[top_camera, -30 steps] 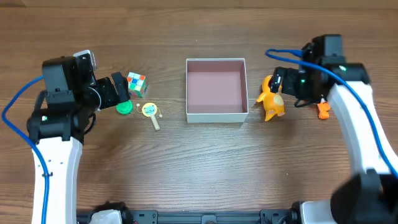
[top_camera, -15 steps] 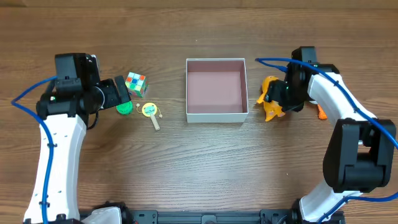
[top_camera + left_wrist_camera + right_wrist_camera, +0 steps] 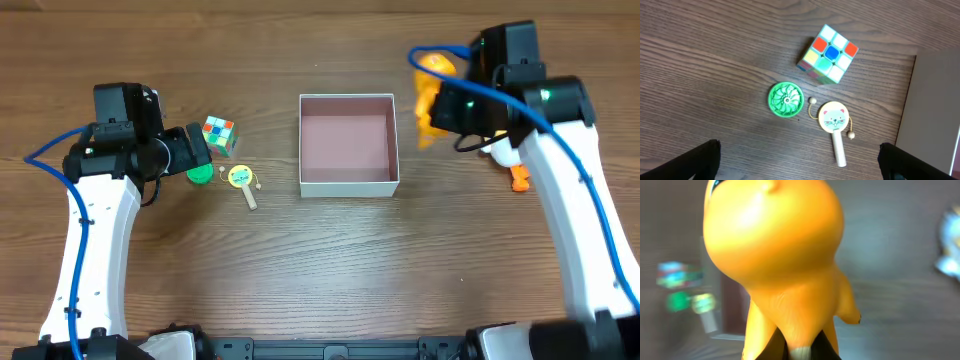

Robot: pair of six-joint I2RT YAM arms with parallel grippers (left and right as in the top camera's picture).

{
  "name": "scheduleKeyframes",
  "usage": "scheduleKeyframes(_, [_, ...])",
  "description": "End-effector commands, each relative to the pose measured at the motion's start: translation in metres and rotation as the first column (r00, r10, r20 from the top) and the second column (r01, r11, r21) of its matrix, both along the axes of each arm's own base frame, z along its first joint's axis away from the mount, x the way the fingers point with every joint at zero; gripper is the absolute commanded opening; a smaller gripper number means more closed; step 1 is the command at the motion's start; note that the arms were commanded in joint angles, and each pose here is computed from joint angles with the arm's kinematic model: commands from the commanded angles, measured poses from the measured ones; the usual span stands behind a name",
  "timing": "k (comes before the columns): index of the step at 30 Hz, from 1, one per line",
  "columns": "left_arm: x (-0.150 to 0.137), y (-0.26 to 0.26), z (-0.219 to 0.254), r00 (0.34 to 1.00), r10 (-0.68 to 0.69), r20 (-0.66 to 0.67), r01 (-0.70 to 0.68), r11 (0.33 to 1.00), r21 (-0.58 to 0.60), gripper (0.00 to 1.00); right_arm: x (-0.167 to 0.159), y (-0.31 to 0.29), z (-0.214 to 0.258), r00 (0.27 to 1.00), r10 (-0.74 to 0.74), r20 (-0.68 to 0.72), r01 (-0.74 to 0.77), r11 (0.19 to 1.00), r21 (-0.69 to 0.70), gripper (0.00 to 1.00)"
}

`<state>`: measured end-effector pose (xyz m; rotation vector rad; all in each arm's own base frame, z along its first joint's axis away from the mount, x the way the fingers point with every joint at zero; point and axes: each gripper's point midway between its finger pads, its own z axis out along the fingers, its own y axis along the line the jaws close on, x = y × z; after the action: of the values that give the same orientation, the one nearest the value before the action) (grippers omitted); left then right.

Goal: Pack container
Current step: 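Lower the orange dinosaur into the white box and release it, then grasp the white duck plush with the right gripper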

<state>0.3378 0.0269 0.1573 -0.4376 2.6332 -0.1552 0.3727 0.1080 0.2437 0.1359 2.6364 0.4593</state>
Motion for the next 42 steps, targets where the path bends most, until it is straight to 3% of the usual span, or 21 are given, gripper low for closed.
scheduleKeyframes(1, [0.005,0.003,0.006,1.000,-0.018,0.018,0.018,1.000,0.018,1.00,-0.012,0.060,0.017,0.996,0.079,0.049,-0.082,0.995,0.063,0.04])
scheduleKeyframes(5, [0.005,0.003,0.006,1.000,-0.018,0.018,0.018,1.000,0.018,1.00,-0.005,0.104,-0.018,0.997,0.076,0.020,-0.076,0.997,0.026,0.04])
scheduleKeyframes(8, [0.005,0.003,0.006,1.000,-0.018,0.018,0.018,1.000,0.018,1.00,0.001,0.144,-0.076,0.994,0.089,-0.071,-0.089,0.996,0.008,0.04])
scheduleKeyframes(12, [0.005,0.003,0.006,1.000,-0.018,0.018,0.018,1.000,0.019,1.00,0.004,0.165,-0.142,0.983,0.078,-0.169,-0.087,0.995,-0.050,0.04])
scheduleKeyframes(16, [0.005,0.003,0.006,1.000,-0.018,0.018,0.018,1.000,0.018,1.00,0.008,0.169,-0.171,0.977,0.076,-0.201,-0.092,0.993,-0.071,0.04])
scheduleKeyframes(17, [0.005,0.003,0.006,1.000,-0.018,0.018,0.018,1.000,0.018,1.00,0.009,0.170,-0.171,0.977,0.080,-0.196,-0.096,0.993,-0.070,0.12])
scheduleKeyframes(19, [0.005,0.003,0.006,1.000,-0.018,0.018,0.018,1.000,0.018,1.00,0.009,0.171,-0.169,0.977,0.100,-0.187,-0.115,0.991,-0.073,0.43])
scheduleKeyframes(21, [0.005,0.003,0.006,1.000,-0.018,0.018,0.018,1.000,0.019,1.00,0.010,0.171,-0.158,0.978,0.136,-0.157,-0.149,0.986,-0.075,0.57])
scheduleKeyframes(23, [0.005,0.003,0.006,1.000,-0.018,0.018,0.018,1.000,0.018,1.00,0.012,0.173,-0.137,0.981,0.163,-0.107,-0.170,0.983,-0.064,0.66])
scheduleKeyframes(26, [0.005,0.003,0.006,1.000,-0.018,0.018,0.018,1.000,0.018,1.00,0.017,0.168,-0.078,0.986,0.163,0.028,-0.162,0.986,-0.040,0.68])
scheduleKeyframes(30, [0.005,0.003,0.006,1.000,-0.018,0.018,0.018,1.000,0.019,1.00,0.020,0.099,0.010,0.976,0.000,0.219,0.015,0.997,-0.070,0.80])
scheduleKeyframes(32, [0.005,0.003,0.006,1.000,-0.018,0.018,0.018,1.000,0.018,1.00,0.020,0.051,0.029,0.961,-0.102,0.256,0.133,0.985,-0.110,0.84])
scheduleKeyframes(34, [0.005,0.003,0.006,1.000,-0.018,0.018,0.018,1.000,0.018,1.00,0.019,-0.032,0.036,0.923,-0.276,0.268,0.336,0.917,-0.213,0.89])
scheduleKeyframes(37, [0.005,0.003,0.006,1.000,-0.018,0.018,0.018,1.000,0.018,1.00,0.019,-0.103,0.014,0.909,-0.366,0.202,0.413,0.858,-0.305,0.93])
scheduleKeyframes(39, [0.005,0.003,0.006,1.000,-0.018,0.018,0.018,1.000,0.018,1.00,0.023,-0.151,-0.046,0.917,-0.396,0.043,0.388,0.863,-0.323,0.96])
scheduleKeyframes(42, [0.005,0.003,0.006,1.000,-0.018,0.018,0.018,1.000,0.018,1.00,0.029,-0.183,-0.100,0.914,-0.401,-0.065,0.358,0.871,-0.337,0.99])
